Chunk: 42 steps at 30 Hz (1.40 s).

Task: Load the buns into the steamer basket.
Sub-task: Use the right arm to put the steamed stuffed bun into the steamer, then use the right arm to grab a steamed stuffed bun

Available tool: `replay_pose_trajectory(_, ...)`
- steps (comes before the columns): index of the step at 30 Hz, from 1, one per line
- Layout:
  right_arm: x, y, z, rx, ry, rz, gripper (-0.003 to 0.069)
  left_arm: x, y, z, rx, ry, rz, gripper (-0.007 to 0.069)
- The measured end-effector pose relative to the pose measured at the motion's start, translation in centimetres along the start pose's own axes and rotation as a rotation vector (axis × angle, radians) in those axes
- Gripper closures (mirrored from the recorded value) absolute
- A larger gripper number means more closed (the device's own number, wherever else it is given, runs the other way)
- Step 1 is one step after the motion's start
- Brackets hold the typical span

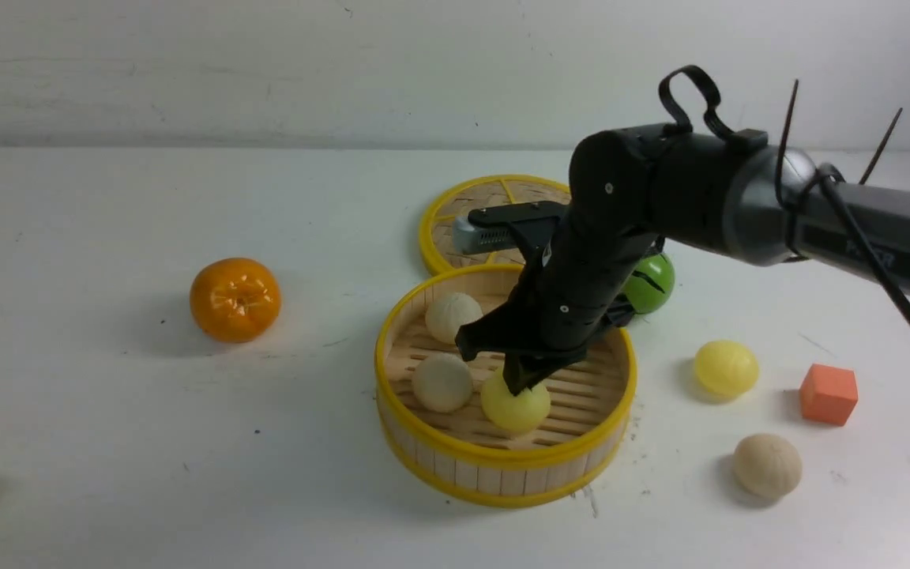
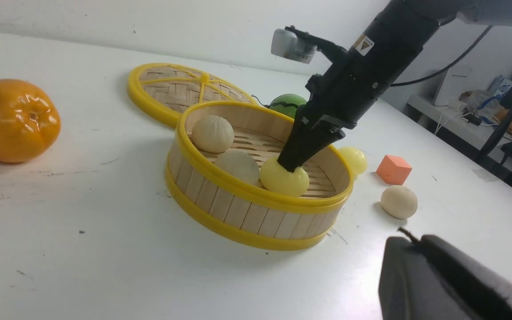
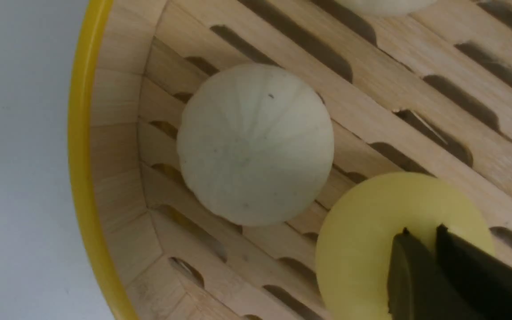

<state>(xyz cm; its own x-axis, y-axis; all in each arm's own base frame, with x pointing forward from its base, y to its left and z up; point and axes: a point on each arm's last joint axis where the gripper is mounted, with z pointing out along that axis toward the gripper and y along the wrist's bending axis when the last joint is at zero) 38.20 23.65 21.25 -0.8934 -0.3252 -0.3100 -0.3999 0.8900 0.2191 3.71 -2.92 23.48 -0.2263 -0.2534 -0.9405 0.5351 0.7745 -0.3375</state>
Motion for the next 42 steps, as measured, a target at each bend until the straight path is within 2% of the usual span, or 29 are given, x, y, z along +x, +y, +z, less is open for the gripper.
replay_pose_trajectory(2,0.0,0.0,0.0,-0.001,0.001,0.001,0.0506,0.0,0.0,0.0,0.000,0.000,0.000,0.0603)
replay_pose_trajectory(3,0.0,0.0,0.0,-0.001,0.001,0.002,0.0487,0.0,0.0,0.0,0.000,0.000,0.000,0.0603)
replay_pose_trajectory(4,0.0,0.0,-0.1,-0.002,0.009,0.006,0.0398,0.0,0.0,0.0,0.000,0.000,0.000,0.0601)
replay_pose_trajectory(9,0.7,0.3,-3.4,0.024,0.036,-0.027,0.0169,0.0,0.0,0.0,0.000,0.000,0.000,0.0596)
replay_pose_trajectory(11,1.1,0.4,-6.4,0.068,0.007,-0.051,0.0146,0.0,0.0,0.0,0.000,0.000,0.000,0.0596)
replay_pose_trajectory(12,1.1,0.3,-6.3,0.076,0.012,-0.050,0.0146,0.0,0.0,0.0,0.000,0.000,0.000,0.0596)
replay_pose_trajectory(14,2.5,-0.5,-10.1,0.176,-0.034,-0.039,0.0162,0.0,0.0,0.0,0.000,0.000,0.000,0.0593)
replay_pose_trajectory(15,2.6,-0.6,-10.3,0.182,-0.035,-0.035,0.0165,0.0,0.0,0.0,0.000,0.000,0.000,0.0592)
replay_pose_trajectory(18,5.7,-3.6,-11.6,0.286,-0.007,0.070,0.0244,0.0,0.0,0.0,0.000,0.000,0.000,0.0589)
replay_pose_trajectory(21,8.6,-7.3,-10.3,0.325,0.062,0.197,0.0334,0.0,0.0,0.0,0.000,0.000,0.000,0.0589)
replay_pose_trajectory(24,10.1,-9.8,-9.0,0.310,0.083,0.298,0.0391,0.0,0.0,0.0,0.000,0.000,0.000,0.0589)
replay_pose_trajectory(28,10.6,-11.7,-8.2,0.257,0.048,0.379,0.0407,0.0,0.0,0.0,0.000,0.000,0.000,0.0587)
replay_pose_trajectory(32,10.3,-12.7,-7.2,0.232,0.033,0.399,0.0406,0.0,0.0,0.0,0.000,0.000,0.000,0.0587)
replay_pose_trajectory(42,9.9,-14.5,-3.8,0.239,0.043,0.419,0.0406,0.0,0.0,0.0,0.000,0.000,0.000,0.0579)
